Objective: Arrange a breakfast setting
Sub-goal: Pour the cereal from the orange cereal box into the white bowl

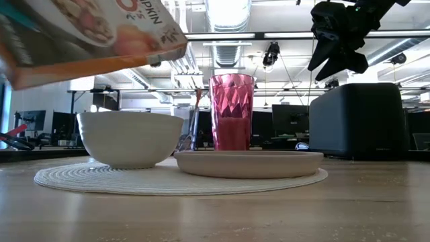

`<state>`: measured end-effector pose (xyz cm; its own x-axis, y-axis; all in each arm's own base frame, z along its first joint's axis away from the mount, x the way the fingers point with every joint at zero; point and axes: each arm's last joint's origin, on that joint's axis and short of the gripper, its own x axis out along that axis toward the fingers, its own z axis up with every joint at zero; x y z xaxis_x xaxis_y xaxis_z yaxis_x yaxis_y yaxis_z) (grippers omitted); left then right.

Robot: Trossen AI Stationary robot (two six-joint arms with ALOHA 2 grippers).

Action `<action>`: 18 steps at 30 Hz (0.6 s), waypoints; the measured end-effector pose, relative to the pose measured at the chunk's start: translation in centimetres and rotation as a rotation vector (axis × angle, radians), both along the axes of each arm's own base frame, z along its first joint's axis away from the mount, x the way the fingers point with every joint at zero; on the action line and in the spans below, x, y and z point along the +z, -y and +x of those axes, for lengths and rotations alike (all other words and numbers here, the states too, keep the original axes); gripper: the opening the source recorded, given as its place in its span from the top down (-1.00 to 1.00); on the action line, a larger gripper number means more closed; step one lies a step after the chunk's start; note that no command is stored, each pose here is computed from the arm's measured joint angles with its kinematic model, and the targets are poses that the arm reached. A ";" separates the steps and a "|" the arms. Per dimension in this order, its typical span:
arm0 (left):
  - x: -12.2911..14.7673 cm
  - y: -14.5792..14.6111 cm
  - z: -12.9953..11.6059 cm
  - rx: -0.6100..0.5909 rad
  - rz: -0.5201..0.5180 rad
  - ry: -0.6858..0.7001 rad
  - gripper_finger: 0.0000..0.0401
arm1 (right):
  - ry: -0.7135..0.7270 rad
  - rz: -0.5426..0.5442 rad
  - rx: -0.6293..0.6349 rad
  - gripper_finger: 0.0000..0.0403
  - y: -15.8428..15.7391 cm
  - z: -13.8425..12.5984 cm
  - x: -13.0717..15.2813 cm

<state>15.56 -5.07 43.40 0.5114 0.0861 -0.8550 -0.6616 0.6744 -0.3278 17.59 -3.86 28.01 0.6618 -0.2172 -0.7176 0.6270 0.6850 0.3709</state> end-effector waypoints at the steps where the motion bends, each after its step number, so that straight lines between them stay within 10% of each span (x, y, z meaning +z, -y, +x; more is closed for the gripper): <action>1: -0.1 0.1 0.0 -0.006 -0.027 -0.009 1.00 | 0.000 0.000 0.000 0.13 0.0 0.0 0.0; 18: -0.4 1.1 0.0 -0.010 -0.409 -0.158 1.00 | 0.000 0.000 0.000 0.13 0.0 0.0 0.0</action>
